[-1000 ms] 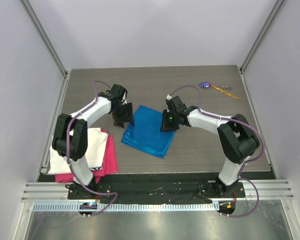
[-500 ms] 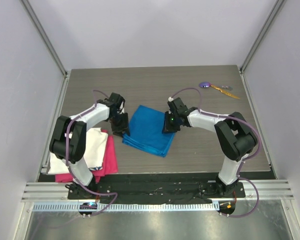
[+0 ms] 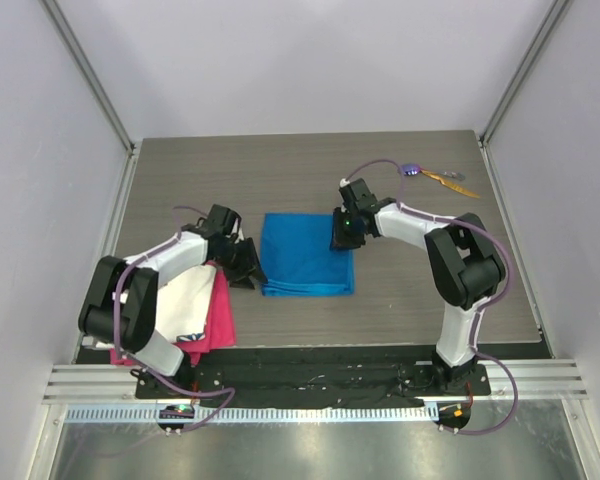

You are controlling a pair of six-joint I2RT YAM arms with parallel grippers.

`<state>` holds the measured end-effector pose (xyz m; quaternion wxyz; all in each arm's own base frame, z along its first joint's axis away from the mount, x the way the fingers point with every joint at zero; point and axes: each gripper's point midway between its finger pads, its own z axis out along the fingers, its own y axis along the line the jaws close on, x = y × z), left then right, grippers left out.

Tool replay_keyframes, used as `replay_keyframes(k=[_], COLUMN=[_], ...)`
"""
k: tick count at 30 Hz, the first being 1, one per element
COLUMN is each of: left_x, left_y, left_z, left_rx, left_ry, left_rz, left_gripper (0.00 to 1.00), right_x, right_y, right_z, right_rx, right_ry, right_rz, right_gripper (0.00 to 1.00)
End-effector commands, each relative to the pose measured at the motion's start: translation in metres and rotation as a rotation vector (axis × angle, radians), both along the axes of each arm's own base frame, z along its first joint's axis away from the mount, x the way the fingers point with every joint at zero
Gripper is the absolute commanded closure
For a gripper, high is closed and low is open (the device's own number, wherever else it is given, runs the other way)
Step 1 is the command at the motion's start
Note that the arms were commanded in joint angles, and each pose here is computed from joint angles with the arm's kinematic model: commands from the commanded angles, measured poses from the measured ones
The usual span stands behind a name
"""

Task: Fold the napkin into a case and place the utensils inside
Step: Rotate the square-folded napkin at the center of the board, then smooth out the square-folded napkin at the center of the board.

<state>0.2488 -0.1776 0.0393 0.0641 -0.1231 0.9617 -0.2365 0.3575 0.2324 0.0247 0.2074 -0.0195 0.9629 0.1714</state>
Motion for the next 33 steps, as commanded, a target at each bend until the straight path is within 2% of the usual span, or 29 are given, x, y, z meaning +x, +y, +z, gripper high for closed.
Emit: replay_keyframes(k=[1, 4, 7, 9, 13, 19, 20, 23, 24, 33], left_x=[0.009, 0.015, 0.027, 0.03, 0.036, 0.03, 0.029, 0.026, 0.026, 0.015], left_y=[-0.005, 0.005, 0.006, 0.005, -0.001, -0.006, -0.005, -0.001, -0.001, 0.004], left_z=[0.034, 0.042, 0.046, 0.039, 0.033, 0.021, 0.019, 0.013, 0.012, 0.001], left_rx=[-0.038, 0.021, 0.03, 0.027, 0.019, -0.011, -0.009, 0.012, 0.015, 0.02], left_ry=[-0.105, -0.141, -0.154, -0.128, -0.102, -0.069, -0.061, -0.059, -0.062, -0.045], left_rz=[0.006, 0.01, 0.008, 0.002, -0.028, -0.045, -0.043, -0.036, -0.036, -0.012], left_gripper=[0.45, 0.4, 0.4, 0.46, 0.53, 0.53, 0.55, 0.69, 0.7, 0.92], right_x=[-0.008, -0.031, -0.05, -0.063, -0.071, -0.08, -0.08, -0.083, -0.084, -0.091], right_y=[-0.01, -0.013, -0.01, -0.011, -0.018, -0.022, -0.021, -0.017, -0.016, -0.02], right_z=[0.041, 0.053, 0.052, 0.048, 0.054, 0.045, 0.043, 0.037, 0.033, 0.027], right_rx=[-0.003, 0.061, 0.135, 0.161, 0.171, 0.191, 0.2, 0.233, 0.233, 0.175], right_ry=[-0.035, -0.011, 0.017, 0.054, 0.031, 0.056, 0.061, 0.093, 0.105, 0.122], right_rz=[-0.041, -0.114, -0.169, -0.207, -0.254, -0.319, -0.327, -0.356, -0.363, -0.382], right_gripper=[0.55, 0.43, 0.44, 0.45, 0.45, 0.48, 0.5, 0.56, 0.6, 0.63])
